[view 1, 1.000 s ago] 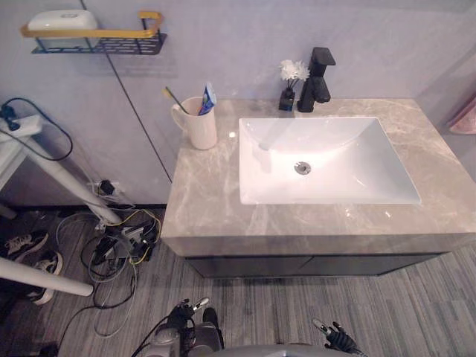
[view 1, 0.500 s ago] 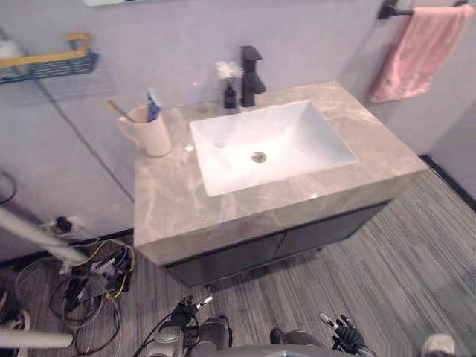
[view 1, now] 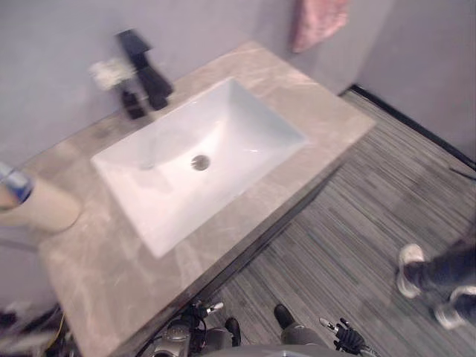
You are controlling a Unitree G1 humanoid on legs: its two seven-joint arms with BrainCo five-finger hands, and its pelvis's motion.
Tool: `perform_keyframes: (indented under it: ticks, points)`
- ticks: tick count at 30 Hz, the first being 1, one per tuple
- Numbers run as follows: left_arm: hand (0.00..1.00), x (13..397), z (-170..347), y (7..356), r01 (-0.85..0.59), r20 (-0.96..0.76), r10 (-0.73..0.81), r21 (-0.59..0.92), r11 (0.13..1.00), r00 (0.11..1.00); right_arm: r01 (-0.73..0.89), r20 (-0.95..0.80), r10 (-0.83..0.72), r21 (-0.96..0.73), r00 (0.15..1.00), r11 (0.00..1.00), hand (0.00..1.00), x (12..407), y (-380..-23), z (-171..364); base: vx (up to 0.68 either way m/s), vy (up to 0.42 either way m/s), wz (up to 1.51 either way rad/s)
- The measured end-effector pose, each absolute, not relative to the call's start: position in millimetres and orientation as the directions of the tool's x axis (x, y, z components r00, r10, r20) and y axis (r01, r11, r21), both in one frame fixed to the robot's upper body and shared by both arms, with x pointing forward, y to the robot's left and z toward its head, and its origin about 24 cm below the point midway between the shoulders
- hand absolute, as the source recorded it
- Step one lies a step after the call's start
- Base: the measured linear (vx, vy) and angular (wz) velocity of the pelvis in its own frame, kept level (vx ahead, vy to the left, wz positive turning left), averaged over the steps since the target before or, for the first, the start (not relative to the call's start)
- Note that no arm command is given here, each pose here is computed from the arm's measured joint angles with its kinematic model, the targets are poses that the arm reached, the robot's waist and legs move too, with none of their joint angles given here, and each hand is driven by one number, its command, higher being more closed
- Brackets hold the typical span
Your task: Organize washtable
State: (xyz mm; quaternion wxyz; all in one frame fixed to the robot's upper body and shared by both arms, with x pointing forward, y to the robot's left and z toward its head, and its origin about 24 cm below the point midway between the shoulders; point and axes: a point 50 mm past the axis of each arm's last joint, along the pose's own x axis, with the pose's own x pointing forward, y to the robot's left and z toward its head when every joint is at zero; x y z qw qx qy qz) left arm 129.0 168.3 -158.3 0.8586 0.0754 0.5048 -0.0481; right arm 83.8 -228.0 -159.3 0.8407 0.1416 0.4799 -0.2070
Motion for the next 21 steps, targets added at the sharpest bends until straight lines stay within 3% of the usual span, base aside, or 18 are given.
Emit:
perform_keyframes:
  ticks: [4,10,13,16,21]
  points:
    - [0.00,136,-155,157,0.131,-0.836,-0.010,0.074,0.989,0.549,0.442,-0.858,-0.202,0.033,0.473,0.897,0.00,93,-228,-157,-0.21,-0.128,-2.29]
    - [0.00,124,-158,182,-0.038,-0.859,0.091,0.083,0.996,0.504,0.457,-0.855,-0.201,0.046,0.477,0.888,0.00,98,-225,-157,-0.10,-0.270,-2.27]
    - [0.00,107,-164,185,-0.110,-0.891,0.110,0.068,0.992,0.441,0.516,-0.879,-0.230,0.020,0.417,0.857,0.00,76,-230,-161,0.03,-0.433,-1.18]
    - [0.00,106,-165,186,-0.152,-0.891,0.117,0.055,0.987,0.438,0.569,-0.904,-0.235,0.011,0.357,0.823,0.00,55,-227,-166,0.09,-0.401,-0.60]
    - [0.00,101,-164,196,-0.206,-0.888,0.146,0.059,0.977,0.436,0.621,-0.913,-0.232,0.030,0.337,0.783,0.00,46,-221,-169,0.11,-0.278,-0.80]
